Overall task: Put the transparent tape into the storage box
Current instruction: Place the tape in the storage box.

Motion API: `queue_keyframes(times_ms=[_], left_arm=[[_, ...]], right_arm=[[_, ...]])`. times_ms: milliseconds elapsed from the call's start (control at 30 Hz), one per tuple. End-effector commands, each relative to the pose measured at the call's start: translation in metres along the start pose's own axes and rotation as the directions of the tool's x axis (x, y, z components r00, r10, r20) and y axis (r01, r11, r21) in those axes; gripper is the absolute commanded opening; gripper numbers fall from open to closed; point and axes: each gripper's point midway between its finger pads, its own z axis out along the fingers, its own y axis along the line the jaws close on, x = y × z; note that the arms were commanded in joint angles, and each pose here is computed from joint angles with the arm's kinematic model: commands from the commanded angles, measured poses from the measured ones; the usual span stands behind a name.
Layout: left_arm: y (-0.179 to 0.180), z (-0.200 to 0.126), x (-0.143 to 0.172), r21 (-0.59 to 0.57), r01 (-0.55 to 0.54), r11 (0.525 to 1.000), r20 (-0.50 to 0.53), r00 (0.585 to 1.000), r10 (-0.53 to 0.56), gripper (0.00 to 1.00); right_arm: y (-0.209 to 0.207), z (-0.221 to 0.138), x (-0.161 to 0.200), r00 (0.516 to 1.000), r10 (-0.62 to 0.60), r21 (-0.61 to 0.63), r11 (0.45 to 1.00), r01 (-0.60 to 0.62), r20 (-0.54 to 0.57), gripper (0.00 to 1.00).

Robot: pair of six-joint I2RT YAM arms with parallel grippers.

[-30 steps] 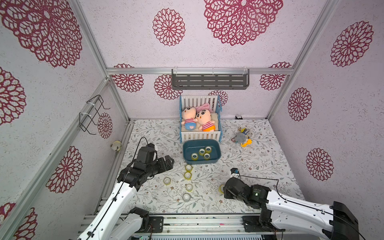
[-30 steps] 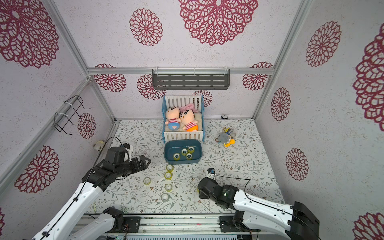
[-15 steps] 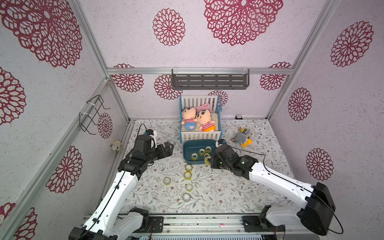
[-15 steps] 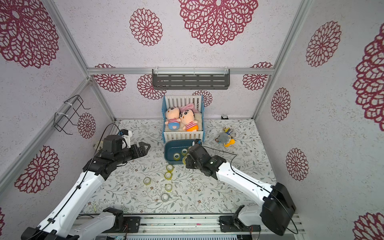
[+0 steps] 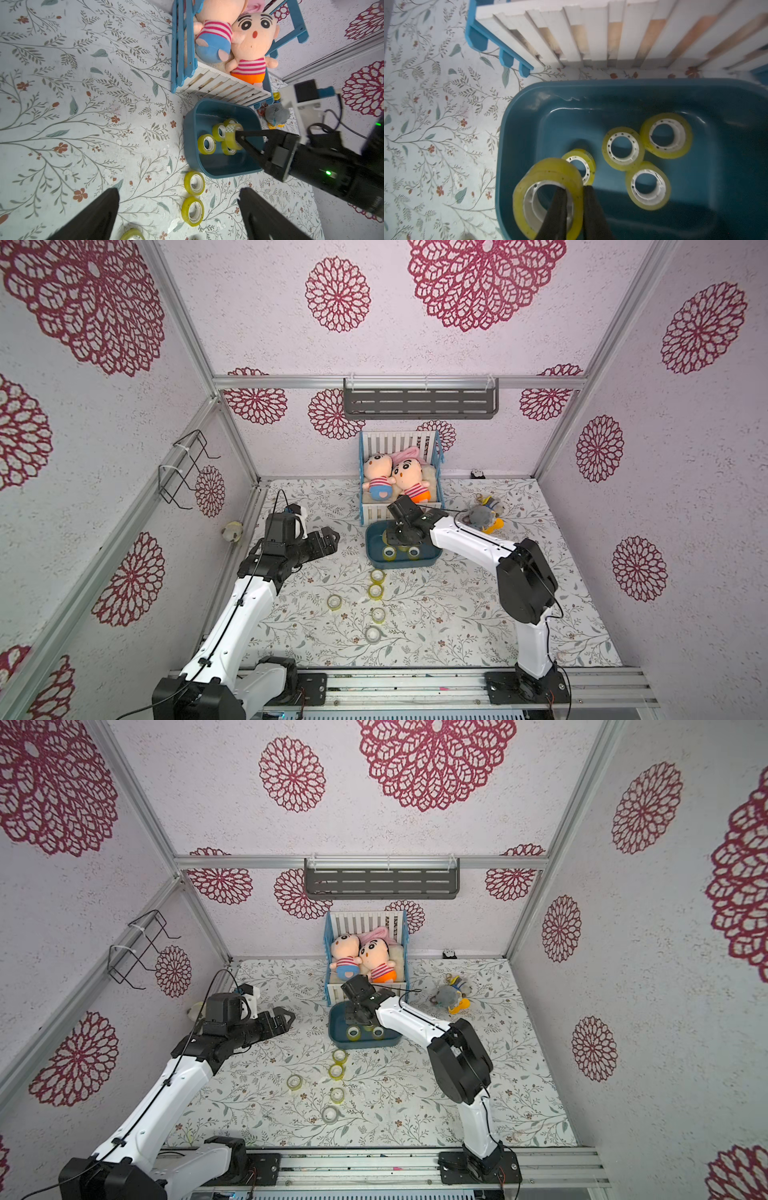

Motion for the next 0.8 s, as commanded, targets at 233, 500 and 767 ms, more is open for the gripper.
queue_keyframes(times_ms=[233,500,767], left_arm=[[-0.008,-0.002,-0.007,0.037,-0.02,0.999,0.022,1.0,0.019,0.97],[-0.009,-0.001,-0.007,0.046,-0.019,0.999,0.017,1.0,0.018,0.97],[-0.009,0.0,-0.005,0.045,-0.018,0.999,0.01,1.0,0.017,0.97]], right_arm=[[0.009,0.035,-0.021,0.999,-0.029,0.058,0.998,0.03,-0.019,0.0],[0.008,0.036,-0.02,1.0,-0.024,0.062,0.998,0.025,-0.019,0.59],[0.01,-0.014,-0.04,0.997,-0.019,0.033,0.999,0.017,0.075,0.61]])
